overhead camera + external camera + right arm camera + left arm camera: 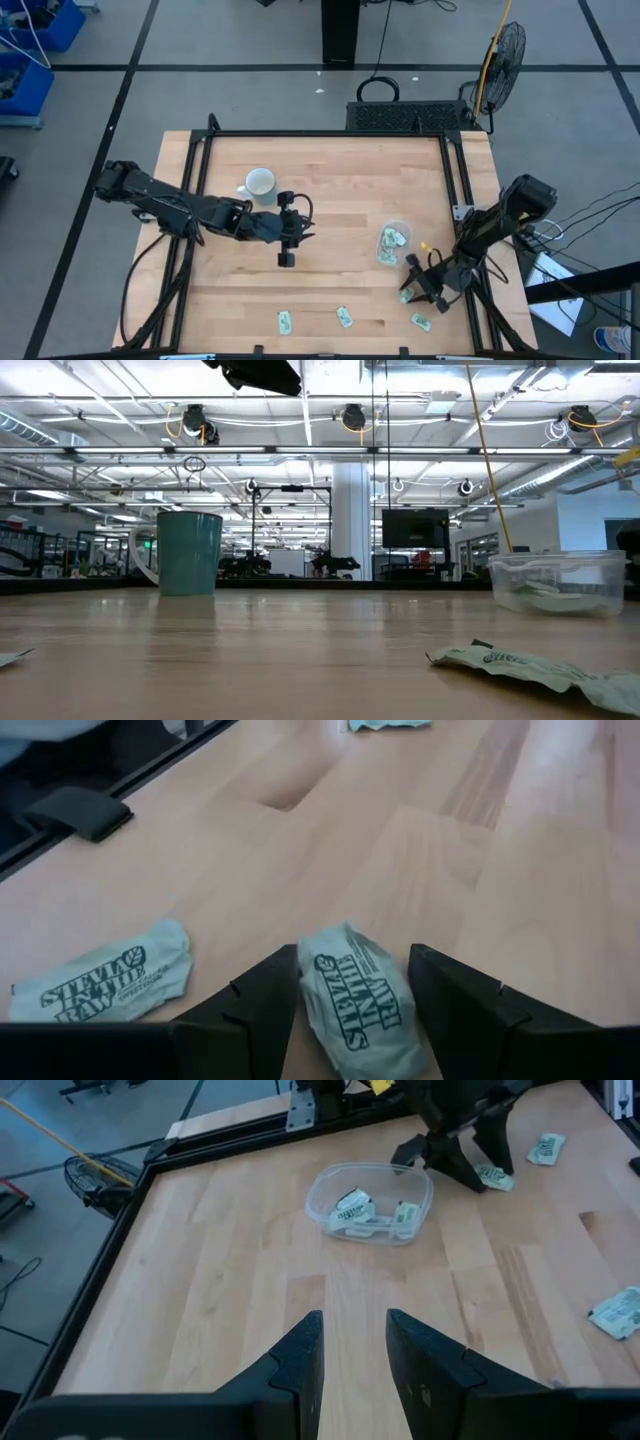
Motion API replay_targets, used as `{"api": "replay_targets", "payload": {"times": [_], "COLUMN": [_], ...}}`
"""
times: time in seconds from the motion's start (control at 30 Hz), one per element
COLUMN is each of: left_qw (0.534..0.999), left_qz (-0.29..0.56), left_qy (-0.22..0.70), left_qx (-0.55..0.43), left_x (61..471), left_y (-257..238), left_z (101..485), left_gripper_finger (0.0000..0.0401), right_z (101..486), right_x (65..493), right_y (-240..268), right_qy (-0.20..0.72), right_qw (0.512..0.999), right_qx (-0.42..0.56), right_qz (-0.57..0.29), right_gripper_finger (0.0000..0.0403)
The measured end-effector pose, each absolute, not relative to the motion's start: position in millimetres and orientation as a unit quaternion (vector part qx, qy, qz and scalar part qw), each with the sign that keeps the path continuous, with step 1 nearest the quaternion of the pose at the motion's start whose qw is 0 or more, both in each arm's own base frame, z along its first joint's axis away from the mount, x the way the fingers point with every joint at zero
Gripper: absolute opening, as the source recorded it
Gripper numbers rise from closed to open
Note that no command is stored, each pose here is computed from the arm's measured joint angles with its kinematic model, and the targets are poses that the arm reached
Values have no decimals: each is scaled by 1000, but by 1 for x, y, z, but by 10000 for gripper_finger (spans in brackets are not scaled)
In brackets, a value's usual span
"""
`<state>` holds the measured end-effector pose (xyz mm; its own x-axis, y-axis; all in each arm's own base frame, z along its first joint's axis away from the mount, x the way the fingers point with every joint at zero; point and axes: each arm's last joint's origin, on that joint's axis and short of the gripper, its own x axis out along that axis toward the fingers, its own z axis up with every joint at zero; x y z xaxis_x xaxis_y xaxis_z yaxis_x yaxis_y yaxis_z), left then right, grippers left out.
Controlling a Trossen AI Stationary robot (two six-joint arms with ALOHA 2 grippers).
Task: Pick and place Stevia / Truvia into bins
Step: Put the stevia packet into the container
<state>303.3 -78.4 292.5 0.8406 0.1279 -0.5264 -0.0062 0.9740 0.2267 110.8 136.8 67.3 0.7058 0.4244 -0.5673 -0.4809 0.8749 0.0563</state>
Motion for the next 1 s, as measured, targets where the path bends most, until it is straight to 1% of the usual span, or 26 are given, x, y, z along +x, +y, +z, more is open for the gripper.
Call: {"api": "replay_targets", "payload": {"times": [0.17,0.6,0.77,0.83,0.9,1.0], "left_qw": [953,951,951,951,951,949], "left_qz": [35,31,31,31,30,26], "left_qy": [281,282,282,282,282,282], "left_qx": [109,122,123,123,126,141], "left_x": [303,303,303,303,303,303], "left_y": [-78,-78,-78,-78,-78,-78], "left_z": [292,292,292,292,292,292], "left_gripper_finger": [118,118,118,118,118,118], "right_z": [66,70,79,84,90,93], "right_x": [112,114,117,119,120,124], "right_y": [139,142,146,147,147,142], "right_qy": [278,256,212,184,151,127], "right_qw": [923,927,936,946,956,969], "right_qx": [-60,-45,-16,-2,-7,-69], "right_qz": [260,272,279,268,251,203], "right_gripper_finger": [178,95,74,67,62,60]}}
